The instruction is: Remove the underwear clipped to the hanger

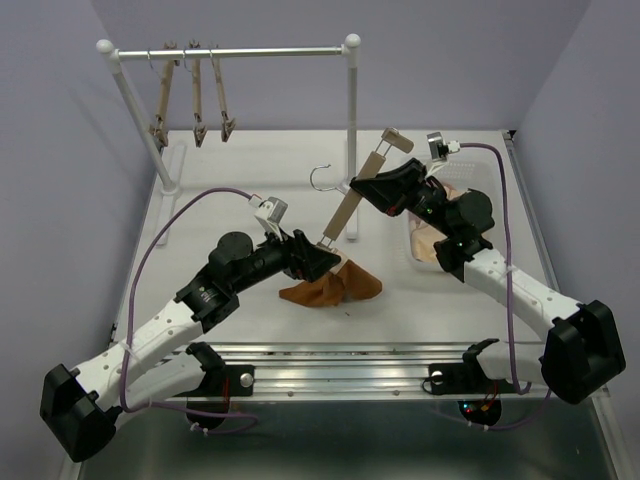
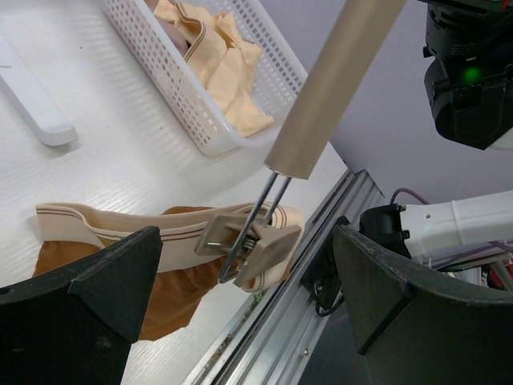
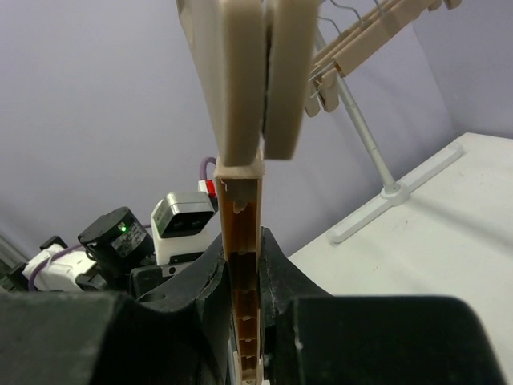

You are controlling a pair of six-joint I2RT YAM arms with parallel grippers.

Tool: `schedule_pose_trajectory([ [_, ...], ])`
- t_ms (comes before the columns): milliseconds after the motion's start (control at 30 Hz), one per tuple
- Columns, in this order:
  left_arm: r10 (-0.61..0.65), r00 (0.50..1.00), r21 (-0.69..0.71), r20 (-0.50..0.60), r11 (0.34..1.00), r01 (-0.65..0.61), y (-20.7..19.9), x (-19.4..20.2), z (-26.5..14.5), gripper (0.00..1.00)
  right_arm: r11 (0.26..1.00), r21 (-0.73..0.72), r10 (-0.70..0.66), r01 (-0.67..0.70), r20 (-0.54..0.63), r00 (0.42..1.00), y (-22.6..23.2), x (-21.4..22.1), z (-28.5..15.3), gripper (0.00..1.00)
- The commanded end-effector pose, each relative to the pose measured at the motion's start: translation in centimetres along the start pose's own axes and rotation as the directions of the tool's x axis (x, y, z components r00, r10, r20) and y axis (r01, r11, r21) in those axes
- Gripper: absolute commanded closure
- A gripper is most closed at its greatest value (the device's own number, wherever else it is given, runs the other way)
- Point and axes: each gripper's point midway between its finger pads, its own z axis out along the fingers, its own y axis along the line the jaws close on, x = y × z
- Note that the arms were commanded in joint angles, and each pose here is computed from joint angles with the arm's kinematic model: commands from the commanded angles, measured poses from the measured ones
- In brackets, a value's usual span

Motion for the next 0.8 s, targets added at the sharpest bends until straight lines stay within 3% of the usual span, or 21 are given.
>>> schedule_pose_trajectory([
  [0, 0.034, 0.998, 0.020, 0.057, 0.999, -0.035, -1.1, -2.0, 0.0, 0.01, 0.991, -0.118, -0.055, 0.062, 0.059, 0.997, 3.6, -2.9, 0.7, 0.99],
  [367, 0.057, 0.995, 0.107, 0.084, 0.992, -0.066, -3.1, -3.2, 0.1, 0.01, 0.990, -0.141, 0.013, -0.013, -0.003, 1.000, 2.3, -1.0, 1.2, 0.99],
  [767, 0.057, 0.998, 0.167, 0.038, 0.984, -0.063, -4.2, -2.1, -0.9, 0.04, 0.997, -0.025, -0.070, 0.071, 0.066, 0.995, -0.3, -2.1, 1.9, 0.99],
])
